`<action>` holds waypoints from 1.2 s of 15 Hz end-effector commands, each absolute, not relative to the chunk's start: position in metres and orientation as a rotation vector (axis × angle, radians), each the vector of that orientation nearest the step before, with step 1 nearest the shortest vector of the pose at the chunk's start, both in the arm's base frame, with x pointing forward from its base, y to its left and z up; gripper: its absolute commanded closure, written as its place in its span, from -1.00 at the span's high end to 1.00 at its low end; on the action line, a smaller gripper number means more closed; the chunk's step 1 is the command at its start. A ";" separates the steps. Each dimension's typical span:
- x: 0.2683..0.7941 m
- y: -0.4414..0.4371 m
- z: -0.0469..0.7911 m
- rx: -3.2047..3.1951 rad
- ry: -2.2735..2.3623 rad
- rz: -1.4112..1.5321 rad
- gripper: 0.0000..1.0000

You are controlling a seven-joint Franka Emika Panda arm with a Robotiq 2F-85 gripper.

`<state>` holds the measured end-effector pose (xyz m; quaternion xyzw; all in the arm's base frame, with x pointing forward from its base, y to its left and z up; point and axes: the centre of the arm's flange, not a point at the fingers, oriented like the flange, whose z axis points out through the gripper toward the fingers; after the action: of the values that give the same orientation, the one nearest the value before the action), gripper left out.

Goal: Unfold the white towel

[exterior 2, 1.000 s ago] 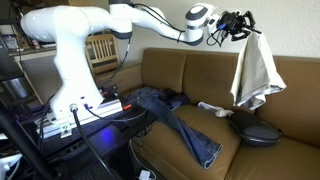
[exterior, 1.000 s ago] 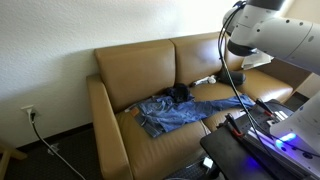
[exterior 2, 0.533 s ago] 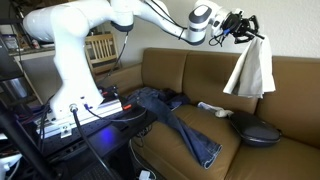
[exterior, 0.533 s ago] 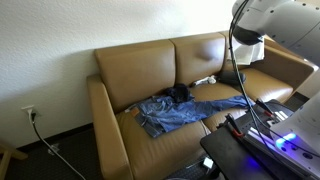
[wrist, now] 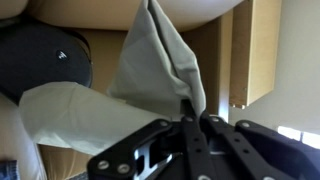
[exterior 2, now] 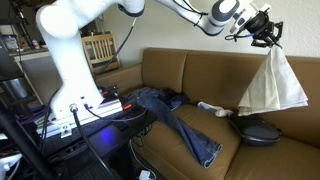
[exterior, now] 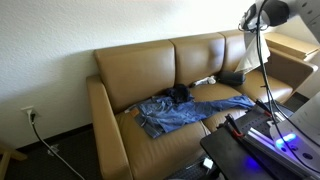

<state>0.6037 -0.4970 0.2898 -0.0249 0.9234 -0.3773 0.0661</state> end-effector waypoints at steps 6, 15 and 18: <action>0.646 -0.464 0.274 -0.113 2.811 -1.100 -0.97; 0.680 -0.494 0.183 0.328 2.652 -1.423 -0.97; 0.666 -0.499 0.171 0.403 2.764 -1.393 -0.97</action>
<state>0.6052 -0.4888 0.2149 0.0877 0.8892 -0.4453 0.0571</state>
